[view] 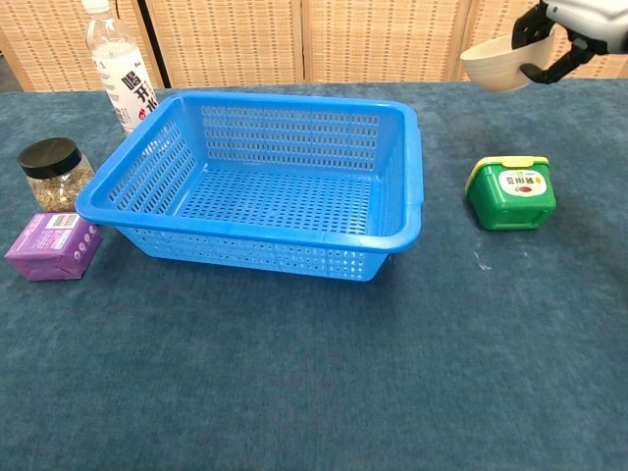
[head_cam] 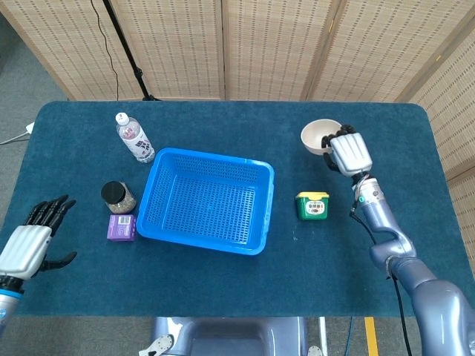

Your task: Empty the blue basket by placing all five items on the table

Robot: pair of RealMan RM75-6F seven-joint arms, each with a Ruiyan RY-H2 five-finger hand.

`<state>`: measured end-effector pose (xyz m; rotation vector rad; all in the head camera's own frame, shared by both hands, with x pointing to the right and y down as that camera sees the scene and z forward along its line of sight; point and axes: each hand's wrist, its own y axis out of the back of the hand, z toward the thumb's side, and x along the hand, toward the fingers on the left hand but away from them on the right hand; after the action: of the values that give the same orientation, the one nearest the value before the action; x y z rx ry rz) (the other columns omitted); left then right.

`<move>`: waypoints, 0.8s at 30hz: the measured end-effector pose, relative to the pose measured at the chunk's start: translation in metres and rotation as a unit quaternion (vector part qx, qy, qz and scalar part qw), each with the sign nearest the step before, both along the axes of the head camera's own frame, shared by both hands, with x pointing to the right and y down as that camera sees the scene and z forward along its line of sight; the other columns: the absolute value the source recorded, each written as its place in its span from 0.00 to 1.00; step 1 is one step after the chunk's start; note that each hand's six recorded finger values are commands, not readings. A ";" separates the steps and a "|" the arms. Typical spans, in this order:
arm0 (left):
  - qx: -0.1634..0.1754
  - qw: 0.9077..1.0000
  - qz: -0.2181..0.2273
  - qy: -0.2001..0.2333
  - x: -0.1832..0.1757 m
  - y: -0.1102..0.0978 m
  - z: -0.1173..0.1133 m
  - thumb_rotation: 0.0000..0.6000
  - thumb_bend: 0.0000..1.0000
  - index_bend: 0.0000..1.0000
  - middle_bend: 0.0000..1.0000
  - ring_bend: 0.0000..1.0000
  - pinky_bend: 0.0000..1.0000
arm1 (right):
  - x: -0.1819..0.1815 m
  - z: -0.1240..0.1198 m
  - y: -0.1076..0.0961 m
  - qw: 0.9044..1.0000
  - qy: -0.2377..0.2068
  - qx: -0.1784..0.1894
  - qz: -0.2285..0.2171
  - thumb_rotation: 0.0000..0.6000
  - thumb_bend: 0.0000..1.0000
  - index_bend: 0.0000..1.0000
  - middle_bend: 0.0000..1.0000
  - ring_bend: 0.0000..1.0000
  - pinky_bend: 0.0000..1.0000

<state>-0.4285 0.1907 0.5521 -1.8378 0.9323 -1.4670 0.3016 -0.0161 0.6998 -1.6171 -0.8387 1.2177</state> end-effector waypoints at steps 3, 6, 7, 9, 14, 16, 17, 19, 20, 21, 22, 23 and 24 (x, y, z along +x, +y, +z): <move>-0.001 1.000 0.000 0.000 0.000 0.000 0.001 1.00 0.21 0.00 0.00 0.00 0.00 | -0.002 0.012 0.009 1.000 -0.004 -0.023 -0.004 1.00 0.40 0.29 0.31 0.14 0.01; -0.001 1.000 -0.001 0.000 0.000 0.000 0.000 1.00 0.21 0.00 0.00 0.00 0.00 | -0.003 0.021 0.016 0.998 -0.008 -0.054 -0.013 1.00 0.25 0.17 0.16 0.03 0.00; -0.001 1.000 -0.001 0.000 0.000 0.000 0.000 1.00 0.21 0.00 0.00 0.00 0.00 | -0.003 0.025 0.018 0.997 -0.009 -0.069 -0.015 1.00 0.24 0.16 0.14 0.02 0.00; -0.001 1.000 0.000 0.001 0.000 0.000 0.000 1.00 0.21 0.00 0.00 0.00 0.00 | -0.002 0.028 0.021 0.996 -0.011 -0.087 -0.020 1.00 0.22 0.15 0.10 0.00 0.00; -0.001 1.000 0.002 0.004 0.000 0.001 -0.001 1.00 0.21 0.00 0.00 0.00 0.00 | -0.004 0.025 0.023 0.995 -0.014 -0.094 -0.035 1.00 0.22 0.15 0.08 0.00 0.00; 0.000 1.000 0.002 0.005 0.000 0.001 -0.002 1.00 0.21 0.00 0.00 0.00 0.00 | -0.006 0.018 0.021 0.995 -0.022 -0.083 -0.042 1.00 0.21 0.15 0.07 0.00 0.00; 0.000 1.000 0.003 0.006 0.001 0.001 -0.002 1.00 0.21 0.00 0.00 0.00 0.00 | -0.007 0.014 0.020 0.996 -0.027 -0.076 -0.045 1.00 0.21 0.14 0.07 0.00 0.00; 0.001 1.000 0.004 0.009 0.001 0.002 -0.004 1.00 0.21 0.00 0.00 0.00 0.00 | -0.009 0.002 0.019 0.996 -0.041 -0.060 -0.053 1.00 0.19 0.14 0.06 0.00 0.00; 0.001 1.000 0.005 0.010 0.001 0.002 -0.004 1.00 0.21 0.00 0.00 0.00 0.00 | -0.010 -0.002 0.019 0.996 -0.045 -0.056 -0.056 1.00 0.16 0.14 0.05 0.00 0.00; 0.002 1.000 0.005 0.012 0.001 0.003 -0.005 1.00 0.21 0.00 0.00 0.00 0.00 | -0.011 -0.010 0.019 0.996 -0.054 -0.047 -0.061 1.00 0.12 0.13 0.05 0.00 0.00; 0.004 1.000 0.006 0.013 0.001 0.003 -0.006 1.00 0.21 0.00 0.00 0.00 0.00 | -0.011 -0.018 0.021 0.995 -0.064 -0.039 -0.065 1.00 0.08 0.13 0.04 0.00 0.00; 0.006 1.000 0.005 0.013 0.000 0.003 -0.007 1.00 0.21 0.00 0.00 0.00 0.00 | -0.010 -0.025 0.022 0.995 -0.071 -0.033 -0.069 1.00 0.04 0.12 0.03 0.00 0.00; 0.010 1.000 0.004 0.012 -0.001 0.003 -0.009 1.00 0.21 0.00 0.00 0.00 0.00 | -0.010 -0.032 0.024 0.994 -0.078 -0.027 -0.071 1.00 0.01 0.11 0.02 0.00 0.00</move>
<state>-0.4292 0.1935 0.5433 -1.8474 0.9466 -1.4275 0.2920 0.0081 0.6673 -1.8021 -0.7784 1.0309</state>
